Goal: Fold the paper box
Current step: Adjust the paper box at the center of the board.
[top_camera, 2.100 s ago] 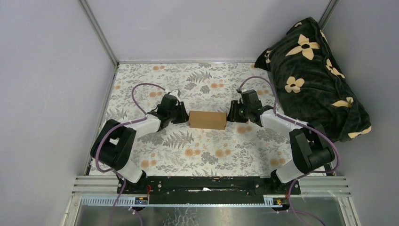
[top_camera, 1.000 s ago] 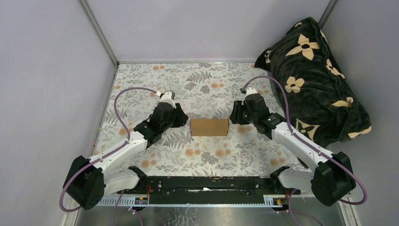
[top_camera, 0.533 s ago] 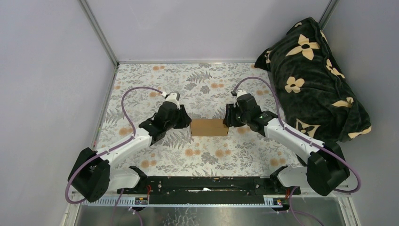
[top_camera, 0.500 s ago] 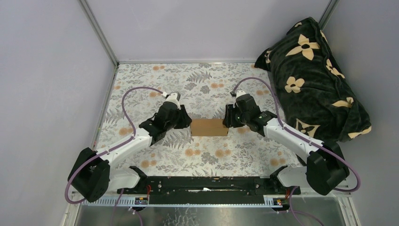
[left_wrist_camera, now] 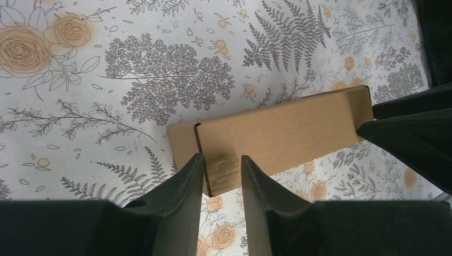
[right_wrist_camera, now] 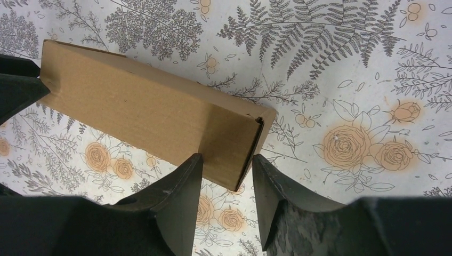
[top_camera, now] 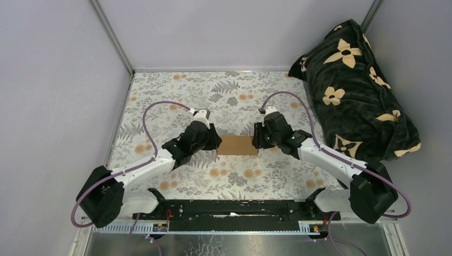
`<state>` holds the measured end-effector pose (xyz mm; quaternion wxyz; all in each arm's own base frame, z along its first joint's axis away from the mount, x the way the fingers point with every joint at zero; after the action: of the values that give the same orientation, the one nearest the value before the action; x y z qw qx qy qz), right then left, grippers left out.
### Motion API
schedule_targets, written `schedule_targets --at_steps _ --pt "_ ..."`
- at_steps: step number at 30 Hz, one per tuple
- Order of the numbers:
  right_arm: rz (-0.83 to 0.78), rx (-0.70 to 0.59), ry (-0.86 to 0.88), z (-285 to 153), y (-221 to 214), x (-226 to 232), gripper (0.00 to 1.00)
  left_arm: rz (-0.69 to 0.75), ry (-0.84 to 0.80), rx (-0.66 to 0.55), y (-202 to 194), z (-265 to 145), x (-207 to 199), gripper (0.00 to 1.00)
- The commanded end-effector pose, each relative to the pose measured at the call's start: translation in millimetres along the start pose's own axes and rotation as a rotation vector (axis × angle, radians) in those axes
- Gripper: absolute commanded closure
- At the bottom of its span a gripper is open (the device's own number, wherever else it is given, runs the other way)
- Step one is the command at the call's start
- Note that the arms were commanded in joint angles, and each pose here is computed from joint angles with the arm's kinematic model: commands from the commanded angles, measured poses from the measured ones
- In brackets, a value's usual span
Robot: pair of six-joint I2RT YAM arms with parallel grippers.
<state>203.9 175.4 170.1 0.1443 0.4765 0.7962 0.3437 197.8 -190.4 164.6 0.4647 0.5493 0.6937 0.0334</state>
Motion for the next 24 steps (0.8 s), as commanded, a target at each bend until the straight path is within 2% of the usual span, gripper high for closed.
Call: schedule_targets --at_steps 1,9,19,24 --pt "-0.010 0.022 -0.021 -2 -15 2 0.54 -0.005 0.001 0.044 -23 0 4 0.62" --pt "-0.006 0.011 -0.033 -8 -36 6 0.55 -0.004 0.012 0.035 -53 -14 10 0.63" --pt "0.030 -0.046 -0.065 -17 -67 26 0.59 0.003 -0.057 -0.082 -78 -30 11 0.64" --pt "0.031 -0.024 -0.077 -16 -89 39 0.59 0.004 -0.046 -0.060 -97 -32 15 0.64"
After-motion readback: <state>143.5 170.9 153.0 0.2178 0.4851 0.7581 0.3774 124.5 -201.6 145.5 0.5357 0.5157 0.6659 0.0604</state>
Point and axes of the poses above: each gripper's point midway between its finger pads, its own z axis out along the fingers, its own x axis along the line the jaws close on, y = z × x, the point moved 10 cm from there along -z, back along the fingers, and after that the axes turned 15 degrees about -z, right-handed, at the moved point
